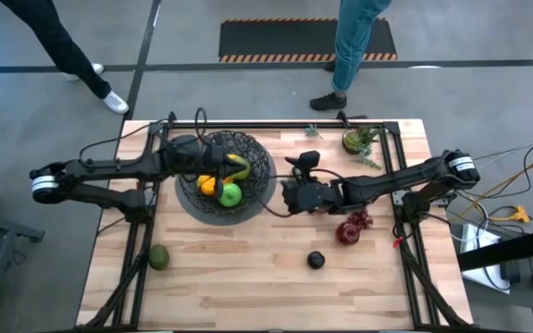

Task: Build produce basket
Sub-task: Put the pear into the basket

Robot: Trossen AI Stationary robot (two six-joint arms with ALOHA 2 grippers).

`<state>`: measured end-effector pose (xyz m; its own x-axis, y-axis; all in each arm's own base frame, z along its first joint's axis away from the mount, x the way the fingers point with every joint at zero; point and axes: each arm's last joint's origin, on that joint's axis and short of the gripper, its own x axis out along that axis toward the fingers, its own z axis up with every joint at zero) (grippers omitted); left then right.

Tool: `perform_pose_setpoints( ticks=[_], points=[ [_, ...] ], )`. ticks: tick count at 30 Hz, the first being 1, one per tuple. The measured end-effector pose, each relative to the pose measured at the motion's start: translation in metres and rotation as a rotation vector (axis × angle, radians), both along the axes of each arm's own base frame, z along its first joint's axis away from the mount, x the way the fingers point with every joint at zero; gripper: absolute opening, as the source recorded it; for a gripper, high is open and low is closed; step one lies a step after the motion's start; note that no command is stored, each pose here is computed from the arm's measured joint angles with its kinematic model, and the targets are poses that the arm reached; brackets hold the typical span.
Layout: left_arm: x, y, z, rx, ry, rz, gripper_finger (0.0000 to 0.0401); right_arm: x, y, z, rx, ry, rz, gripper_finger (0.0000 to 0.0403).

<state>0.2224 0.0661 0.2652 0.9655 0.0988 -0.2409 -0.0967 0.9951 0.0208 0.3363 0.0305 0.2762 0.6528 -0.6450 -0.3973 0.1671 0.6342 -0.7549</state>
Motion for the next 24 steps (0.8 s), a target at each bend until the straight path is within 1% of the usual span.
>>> perform_pose_setpoints(
  ticks=[3, 7, 11, 13, 16, 19, 24],
  points=[
    [-0.009, -0.003, -0.002, 0.03, 0.123, -0.018, 0.0, -0.011, -0.002, 0.001, 0.029, -0.015, -0.021, 0.0348],
    [-0.023, -0.007, -0.002, 0.034, 0.266, -0.021, 0.0, -0.03, -0.005, 0.001, 0.077, -0.046, -0.025, 0.0319],
    [-0.03, -0.008, -0.009, 0.009, 0.396, -0.001, 0.0, -0.048, -0.013, 0.001, 0.2, -0.105, 0.014, 0.0277],
    [-0.027, -0.007, -0.014, 0.008, 0.426, -0.007, 0.0, -0.056, -0.018, 0.0, 0.244, -0.14, 0.02, 0.0253],
    [-0.02, -0.005, -0.027, 0.007, 0.496, -0.016, 0.0, -0.063, -0.023, -0.004, 0.272, -0.181, 0.031, 0.0216],
    [-0.013, 0.0, -0.036, 0.033, 0.56, 0.021, 0.0, -0.068, -0.026, -0.009, 0.27, -0.223, 0.042, 0.018],
    [-0.002, 0.006, -0.046, 0.1, 0.651, 0.087, 0.0, -0.073, -0.027, -0.018, 0.262, -0.228, 0.048, 0.0128]
  ],
)
